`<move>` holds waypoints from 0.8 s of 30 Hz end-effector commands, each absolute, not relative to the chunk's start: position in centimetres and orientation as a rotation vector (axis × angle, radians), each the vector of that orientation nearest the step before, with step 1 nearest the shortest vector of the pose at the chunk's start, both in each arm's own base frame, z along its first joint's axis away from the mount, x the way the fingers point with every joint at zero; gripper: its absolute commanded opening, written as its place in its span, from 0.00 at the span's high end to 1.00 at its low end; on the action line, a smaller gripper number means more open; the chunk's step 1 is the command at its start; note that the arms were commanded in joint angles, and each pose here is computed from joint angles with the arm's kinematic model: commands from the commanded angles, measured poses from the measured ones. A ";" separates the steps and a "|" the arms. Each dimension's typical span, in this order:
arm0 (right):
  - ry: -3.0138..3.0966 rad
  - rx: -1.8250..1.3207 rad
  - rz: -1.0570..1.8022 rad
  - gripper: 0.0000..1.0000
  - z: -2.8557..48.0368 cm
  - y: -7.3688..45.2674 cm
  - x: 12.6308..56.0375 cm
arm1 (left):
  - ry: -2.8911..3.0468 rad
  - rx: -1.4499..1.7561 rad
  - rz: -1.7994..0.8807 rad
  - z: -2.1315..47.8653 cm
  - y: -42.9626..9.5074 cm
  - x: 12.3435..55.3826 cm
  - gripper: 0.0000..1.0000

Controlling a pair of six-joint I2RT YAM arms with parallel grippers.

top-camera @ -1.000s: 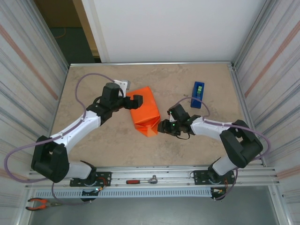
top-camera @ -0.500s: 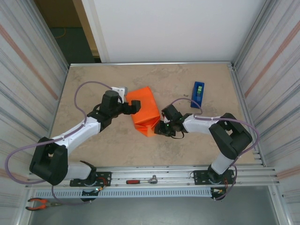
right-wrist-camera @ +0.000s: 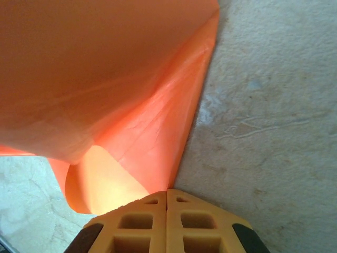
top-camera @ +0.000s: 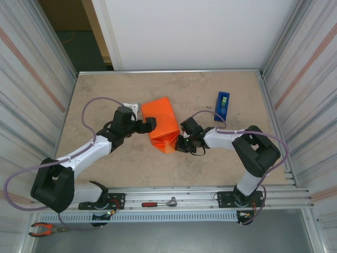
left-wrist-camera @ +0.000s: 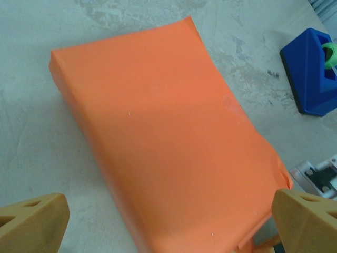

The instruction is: Wrap the gift box in paper

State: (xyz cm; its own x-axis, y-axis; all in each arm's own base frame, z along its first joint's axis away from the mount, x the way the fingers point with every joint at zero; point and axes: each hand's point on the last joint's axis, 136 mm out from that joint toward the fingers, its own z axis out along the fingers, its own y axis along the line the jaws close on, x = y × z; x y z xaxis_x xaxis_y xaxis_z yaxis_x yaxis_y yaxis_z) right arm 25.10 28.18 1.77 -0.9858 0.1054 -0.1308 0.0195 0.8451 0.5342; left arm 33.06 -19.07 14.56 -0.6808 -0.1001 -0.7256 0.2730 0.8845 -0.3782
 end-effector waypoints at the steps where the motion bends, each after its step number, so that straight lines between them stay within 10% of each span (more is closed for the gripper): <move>1: 2.835 0.095 0.896 1.00 2.9 29.4 25.5 | 2.301 0.155 -0.641 13.3 -19.5 30.5 0.01; 7: 2.790 0.125 0.967 1.00 4.8 29.5 26.1 | 2.334 0.257 -0.673 11.5 -20.8 26.7 0.06; 15: 2.736 0.185 1.093 1.00 6.8 29.9 27.2 | 2.340 0.421 -0.750 8.9 -23.9 21.5 0.56; 24: 2.698 0.236 1.204 1.00 8.0 30.5 27.9 | 2.325 0.575 -0.782 6.7 -27.6 18.9 0.58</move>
